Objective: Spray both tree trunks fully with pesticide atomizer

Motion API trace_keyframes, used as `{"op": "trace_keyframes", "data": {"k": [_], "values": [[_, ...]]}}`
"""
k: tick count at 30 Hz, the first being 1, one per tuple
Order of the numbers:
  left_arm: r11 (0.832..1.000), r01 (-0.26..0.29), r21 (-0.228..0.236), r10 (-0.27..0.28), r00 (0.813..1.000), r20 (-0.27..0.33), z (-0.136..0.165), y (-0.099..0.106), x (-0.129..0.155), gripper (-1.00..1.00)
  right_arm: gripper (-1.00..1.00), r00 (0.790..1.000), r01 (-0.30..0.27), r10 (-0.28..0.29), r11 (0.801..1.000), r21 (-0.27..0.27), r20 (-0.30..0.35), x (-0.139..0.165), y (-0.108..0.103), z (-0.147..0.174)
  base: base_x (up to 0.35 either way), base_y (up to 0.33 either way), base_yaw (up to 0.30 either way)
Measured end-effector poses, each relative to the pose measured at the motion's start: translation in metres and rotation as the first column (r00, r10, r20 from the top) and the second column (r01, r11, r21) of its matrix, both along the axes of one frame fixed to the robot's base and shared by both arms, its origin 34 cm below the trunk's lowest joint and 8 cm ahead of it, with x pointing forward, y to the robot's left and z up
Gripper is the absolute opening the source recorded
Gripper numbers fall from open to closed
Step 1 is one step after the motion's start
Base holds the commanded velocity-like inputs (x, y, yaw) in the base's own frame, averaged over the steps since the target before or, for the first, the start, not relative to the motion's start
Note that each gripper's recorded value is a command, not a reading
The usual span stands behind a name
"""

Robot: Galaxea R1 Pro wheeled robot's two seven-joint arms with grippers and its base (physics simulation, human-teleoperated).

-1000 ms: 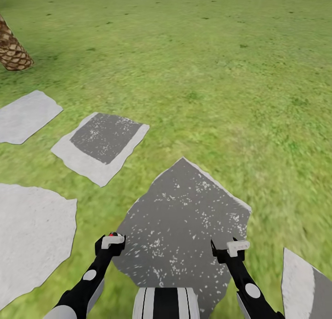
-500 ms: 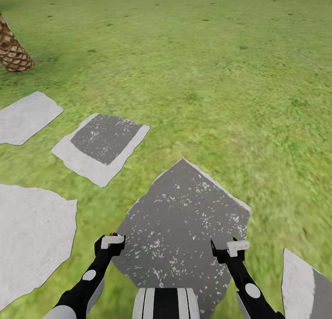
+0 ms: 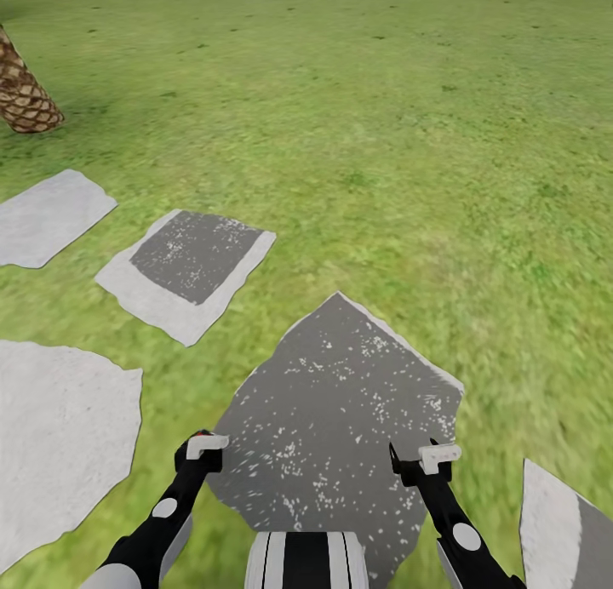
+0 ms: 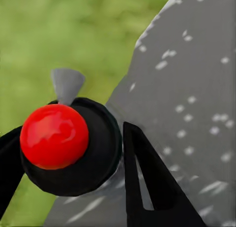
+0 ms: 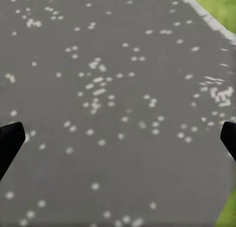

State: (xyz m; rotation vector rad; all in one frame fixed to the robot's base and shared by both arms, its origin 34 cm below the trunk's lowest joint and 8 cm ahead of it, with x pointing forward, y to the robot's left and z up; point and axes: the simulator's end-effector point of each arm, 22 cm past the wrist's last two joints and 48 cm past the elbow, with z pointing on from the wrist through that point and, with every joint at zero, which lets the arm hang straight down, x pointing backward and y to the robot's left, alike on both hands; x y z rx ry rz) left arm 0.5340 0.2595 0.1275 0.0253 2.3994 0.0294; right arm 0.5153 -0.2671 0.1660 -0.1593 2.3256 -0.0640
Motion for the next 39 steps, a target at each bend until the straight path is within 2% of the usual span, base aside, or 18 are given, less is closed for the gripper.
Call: {"op": "trace_keyframes", "data": {"k": [15,31,39], "values": [[1.000,0.001,0.001,-0.001,1.000,0.010,0.002,0.000,0.004,-1.00,1.00,1.000,-0.001,0.001,1.000,0.000,0.000,0.000,0.000,0.000,0.000,0.000,0.000],[1.000,0.004,0.000,-0.004,0.997,0.079,0.036,-0.001,0.029,-1.00,1.00,0.998,-0.002,0.002,1.000,0.000,0.065,0.021,0.001,0.030,0.000,0.000,0.000],[1.000,0.007,0.001,-0.007,0.996,0.094,0.050,-0.001,0.038,-1.00,1.00,0.996,-0.007,0.007,1.000,0.002,0.090,0.028,0.003,0.044,0.000,0.000,0.000]]}}
